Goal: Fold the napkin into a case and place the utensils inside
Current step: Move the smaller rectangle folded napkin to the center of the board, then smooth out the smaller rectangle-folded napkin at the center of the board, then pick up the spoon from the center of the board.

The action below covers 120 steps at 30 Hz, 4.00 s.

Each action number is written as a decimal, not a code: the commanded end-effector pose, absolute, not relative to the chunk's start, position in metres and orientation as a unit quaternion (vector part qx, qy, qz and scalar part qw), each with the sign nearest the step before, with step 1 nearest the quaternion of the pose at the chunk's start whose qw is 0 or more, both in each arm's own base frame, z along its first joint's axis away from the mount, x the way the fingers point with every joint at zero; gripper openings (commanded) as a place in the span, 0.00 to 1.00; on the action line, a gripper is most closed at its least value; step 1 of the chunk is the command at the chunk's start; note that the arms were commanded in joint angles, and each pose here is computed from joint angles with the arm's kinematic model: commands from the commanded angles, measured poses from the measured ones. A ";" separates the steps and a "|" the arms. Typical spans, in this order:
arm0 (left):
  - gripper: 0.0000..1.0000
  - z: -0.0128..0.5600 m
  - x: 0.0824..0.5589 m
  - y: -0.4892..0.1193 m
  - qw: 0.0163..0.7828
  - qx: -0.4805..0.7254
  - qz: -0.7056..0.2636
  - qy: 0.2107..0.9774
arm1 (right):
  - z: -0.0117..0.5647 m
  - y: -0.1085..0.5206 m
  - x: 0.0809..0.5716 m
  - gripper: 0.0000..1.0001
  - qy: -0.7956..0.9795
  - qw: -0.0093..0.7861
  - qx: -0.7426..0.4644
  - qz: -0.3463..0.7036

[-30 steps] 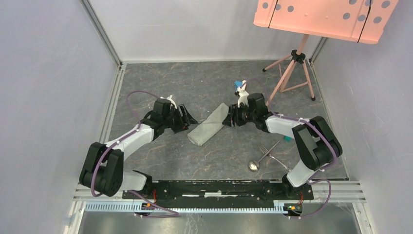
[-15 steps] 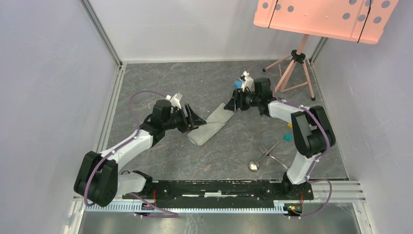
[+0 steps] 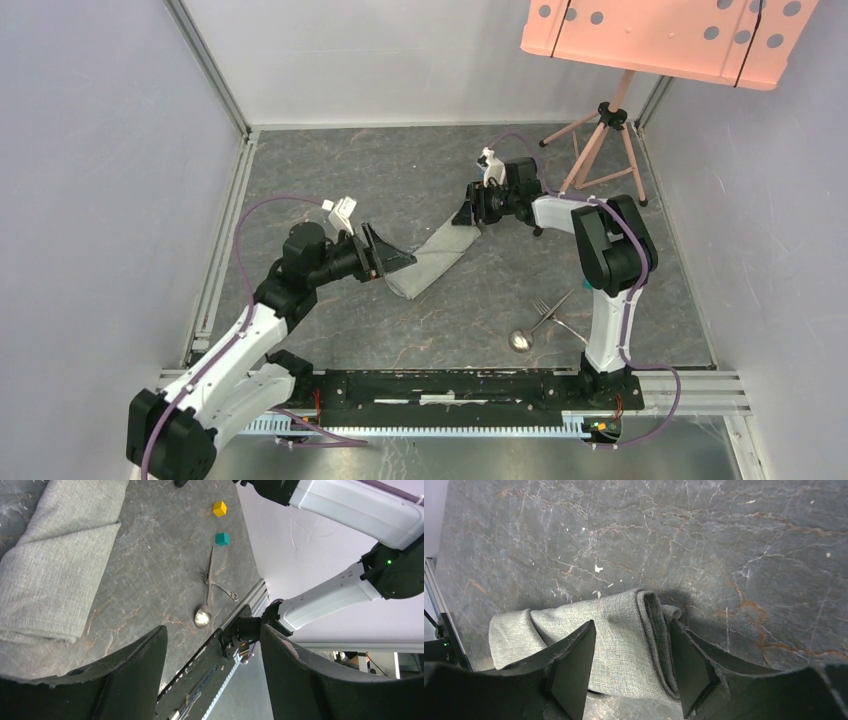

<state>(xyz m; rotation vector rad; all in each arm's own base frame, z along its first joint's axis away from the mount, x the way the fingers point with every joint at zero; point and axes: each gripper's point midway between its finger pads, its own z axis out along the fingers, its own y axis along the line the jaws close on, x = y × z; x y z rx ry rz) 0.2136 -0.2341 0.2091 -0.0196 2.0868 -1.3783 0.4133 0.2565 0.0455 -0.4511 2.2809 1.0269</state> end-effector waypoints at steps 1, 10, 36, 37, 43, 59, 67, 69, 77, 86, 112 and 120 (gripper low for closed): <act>0.75 0.203 0.193 -0.226 0.291 -0.020 -0.519 0.804 | 0.038 0.269 0.408 0.60 0.852 0.299 -0.180 0.390; 0.75 0.149 0.186 -0.175 0.302 -0.103 -0.377 0.870 | 0.048 0.350 0.328 0.47 0.824 0.276 -0.196 0.454; 0.35 0.046 0.102 -0.140 0.078 -0.349 -0.274 0.893 | 0.132 0.438 0.217 0.56 0.708 0.236 -0.245 0.619; 0.34 0.042 0.100 -0.139 0.074 -0.351 -0.268 0.894 | 0.128 0.439 0.215 0.55 0.705 0.226 -0.233 0.630; 0.34 0.023 0.101 -0.134 0.077 -0.364 -0.255 0.892 | 0.055 0.422 0.240 0.51 0.755 0.207 -0.176 0.597; 0.41 0.035 0.116 -0.123 0.130 -0.338 -0.229 0.903 | 0.086 0.431 0.248 0.54 0.741 0.224 -0.187 0.605; 0.49 0.020 0.113 -0.116 0.140 -0.329 -0.215 0.909 | 0.038 0.417 0.256 0.54 0.773 0.203 -0.161 0.579; 0.53 0.036 0.120 -0.123 0.155 -0.311 -0.243 0.906 | 0.052 0.416 0.258 0.57 0.775 0.220 -0.186 0.562; 0.83 0.173 0.149 -0.155 0.315 -0.143 -0.394 0.851 | 0.130 0.354 0.266 0.72 0.787 0.336 -0.364 0.367; 0.91 0.270 0.145 -0.167 0.403 0.063 -0.409 0.816 | 0.207 0.186 0.270 0.81 0.805 0.406 -0.433 -0.004; 0.97 0.293 0.121 -0.141 0.505 0.124 -0.378 0.766 | 0.061 0.114 0.170 0.75 0.494 0.105 -0.861 -0.055; 0.99 0.286 0.120 -0.137 0.509 0.112 -0.374 0.767 | 0.035 0.124 0.152 0.78 0.456 0.085 -0.886 0.008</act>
